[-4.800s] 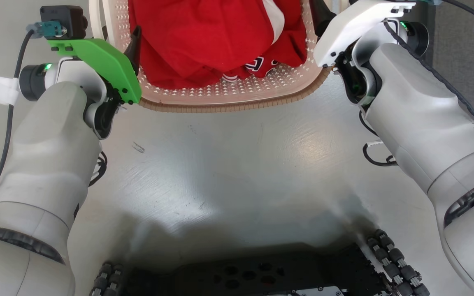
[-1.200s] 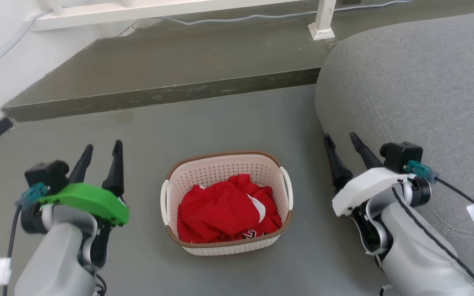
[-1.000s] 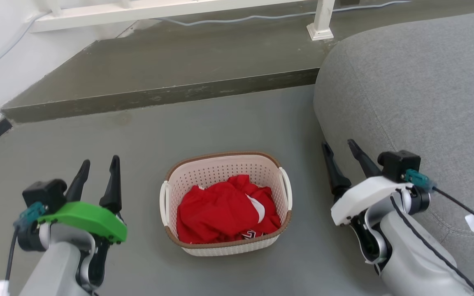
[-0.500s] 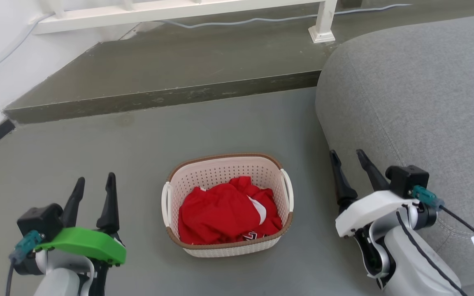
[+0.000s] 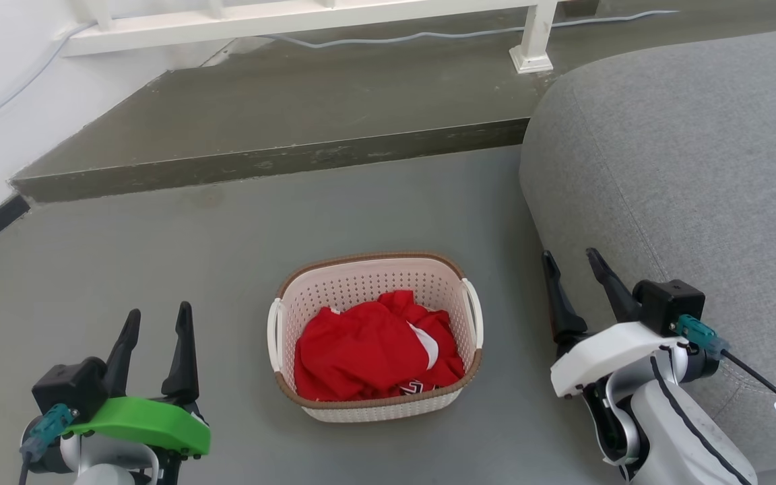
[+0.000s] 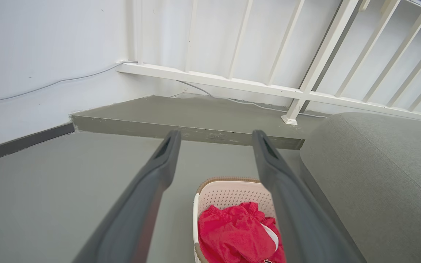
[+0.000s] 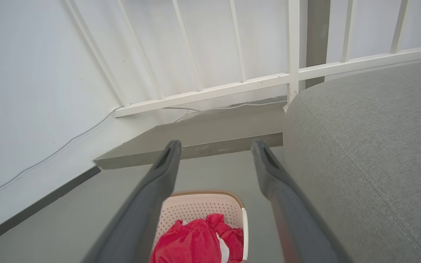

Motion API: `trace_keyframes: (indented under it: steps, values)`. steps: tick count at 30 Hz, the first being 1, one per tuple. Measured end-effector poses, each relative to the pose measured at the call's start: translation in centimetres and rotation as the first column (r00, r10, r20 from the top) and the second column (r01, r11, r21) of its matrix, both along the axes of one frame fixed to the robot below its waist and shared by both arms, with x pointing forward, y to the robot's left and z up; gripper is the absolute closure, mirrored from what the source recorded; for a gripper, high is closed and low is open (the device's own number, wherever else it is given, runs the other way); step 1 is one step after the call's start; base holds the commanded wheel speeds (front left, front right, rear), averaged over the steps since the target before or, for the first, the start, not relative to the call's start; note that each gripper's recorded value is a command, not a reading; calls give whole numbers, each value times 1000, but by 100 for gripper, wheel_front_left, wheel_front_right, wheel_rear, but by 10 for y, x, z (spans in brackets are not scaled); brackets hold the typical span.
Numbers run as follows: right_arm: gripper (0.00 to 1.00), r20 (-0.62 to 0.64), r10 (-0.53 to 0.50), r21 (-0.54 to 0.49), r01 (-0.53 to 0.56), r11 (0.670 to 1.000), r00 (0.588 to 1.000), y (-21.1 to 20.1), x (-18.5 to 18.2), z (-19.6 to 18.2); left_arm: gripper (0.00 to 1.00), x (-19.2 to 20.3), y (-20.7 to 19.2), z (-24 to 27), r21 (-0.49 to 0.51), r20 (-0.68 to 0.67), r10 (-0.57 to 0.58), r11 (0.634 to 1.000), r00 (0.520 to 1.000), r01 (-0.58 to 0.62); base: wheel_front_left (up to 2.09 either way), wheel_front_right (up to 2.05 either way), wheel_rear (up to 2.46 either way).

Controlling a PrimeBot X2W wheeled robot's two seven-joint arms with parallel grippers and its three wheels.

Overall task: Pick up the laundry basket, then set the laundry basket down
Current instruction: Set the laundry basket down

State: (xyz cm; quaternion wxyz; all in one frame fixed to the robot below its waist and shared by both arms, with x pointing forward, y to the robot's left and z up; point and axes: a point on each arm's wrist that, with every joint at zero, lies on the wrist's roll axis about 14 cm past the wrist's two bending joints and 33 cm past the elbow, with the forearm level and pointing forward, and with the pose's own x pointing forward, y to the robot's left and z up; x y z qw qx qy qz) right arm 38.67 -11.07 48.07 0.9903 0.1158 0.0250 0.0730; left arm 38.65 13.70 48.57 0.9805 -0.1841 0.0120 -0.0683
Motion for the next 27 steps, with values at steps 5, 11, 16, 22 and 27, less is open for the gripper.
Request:
trace_keyframes:
  steps: [5,11,16,22,27]
  values:
    - [0,12,-3,-14,3,1000,1000,-1,0,2,0,-1,1,1,4,5,5,1000,1000,-5,0,0,0]
    - [0,10,-6,-18,6,1000,1000,-2,-3,1,0,-3,-2,1,-3,10,-3,1000,1000,3,0,0,0]
    - [0,13,-7,-20,7,1000,1000,-2,-3,1,0,-6,-3,-1,-3,4,-2,1000,1000,2,0,0,0]
    - [0,10,-4,-18,4,1000,1000,-1,-4,0,0,-6,0,-1,-3,6,4,1000,1000,-4,0,0,0]
    - [0,2,-4,-17,4,1000,1000,-2,-7,-3,0,-7,0,-1,-4,8,5,1000,1000,-5,0,0,0]
